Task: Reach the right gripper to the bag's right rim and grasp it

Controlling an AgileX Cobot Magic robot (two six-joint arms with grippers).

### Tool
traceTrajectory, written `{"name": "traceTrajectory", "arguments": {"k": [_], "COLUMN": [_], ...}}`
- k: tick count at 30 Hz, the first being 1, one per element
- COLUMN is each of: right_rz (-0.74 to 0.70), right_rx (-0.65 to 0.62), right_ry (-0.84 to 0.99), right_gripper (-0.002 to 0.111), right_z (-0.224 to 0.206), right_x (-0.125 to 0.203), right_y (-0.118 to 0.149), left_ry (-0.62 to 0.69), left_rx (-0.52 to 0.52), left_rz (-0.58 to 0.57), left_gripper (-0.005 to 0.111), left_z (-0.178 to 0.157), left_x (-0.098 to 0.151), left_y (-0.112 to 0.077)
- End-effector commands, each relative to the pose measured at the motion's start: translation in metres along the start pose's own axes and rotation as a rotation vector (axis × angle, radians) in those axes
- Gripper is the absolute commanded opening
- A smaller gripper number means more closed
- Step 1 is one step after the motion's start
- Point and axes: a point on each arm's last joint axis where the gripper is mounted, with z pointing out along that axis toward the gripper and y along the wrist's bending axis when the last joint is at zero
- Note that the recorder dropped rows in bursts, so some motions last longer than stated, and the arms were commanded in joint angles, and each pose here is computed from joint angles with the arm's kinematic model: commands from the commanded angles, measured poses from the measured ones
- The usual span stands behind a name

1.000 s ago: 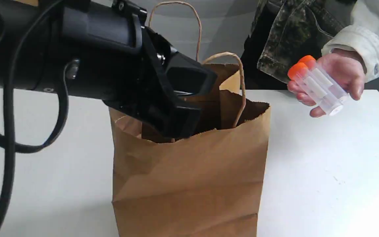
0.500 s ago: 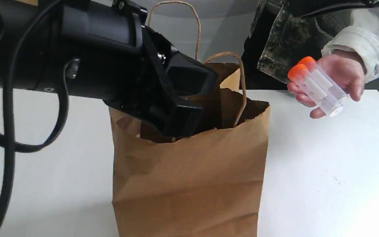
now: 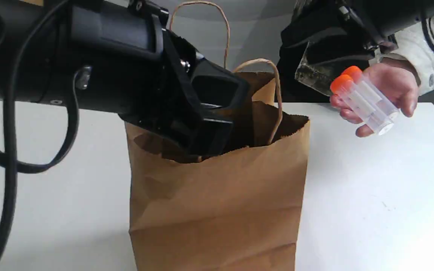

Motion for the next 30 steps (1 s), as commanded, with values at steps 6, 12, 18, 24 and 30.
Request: {"name": "traceTrajectory", "arguments": {"k": [6,12,18,24,30], "right_rz": [-0.035,-0.077,-0.021,-0.058,-0.072], "right_rx": [-0.040,0.139,0.182,0.182,0.216], "right_ry": [0.111,0.232,0.236,0.241,0.251], "right_gripper": [0.057,0.057,0.040,0.000,0.000], "right_z": [0.042,0.059,0.058,0.058,0.058], "right_x": [0.007,0.018,0.019,0.019,0.019], "right_y": [0.014,0.014,0.010,0.009,0.006], "left_ry": [-0.016,-0.016,-0.017,-0.007,0.054], "left_rx": [0.006,0.006,0.005,0.012,0.056], "left_rz": [-0.014,-0.014,-0.014,-0.014,-0.055], "left_gripper": [0.000,0.000,0.000,0.000,0.000], "left_z": [-0.003,-0.003,-0.003,-0.003,-0.005], "left_x": [-0.003,-0.003,-0.003,-0.002,-0.015], "left_y": [-0.002,-0.002,-0.002,-0.003,-0.006]}}
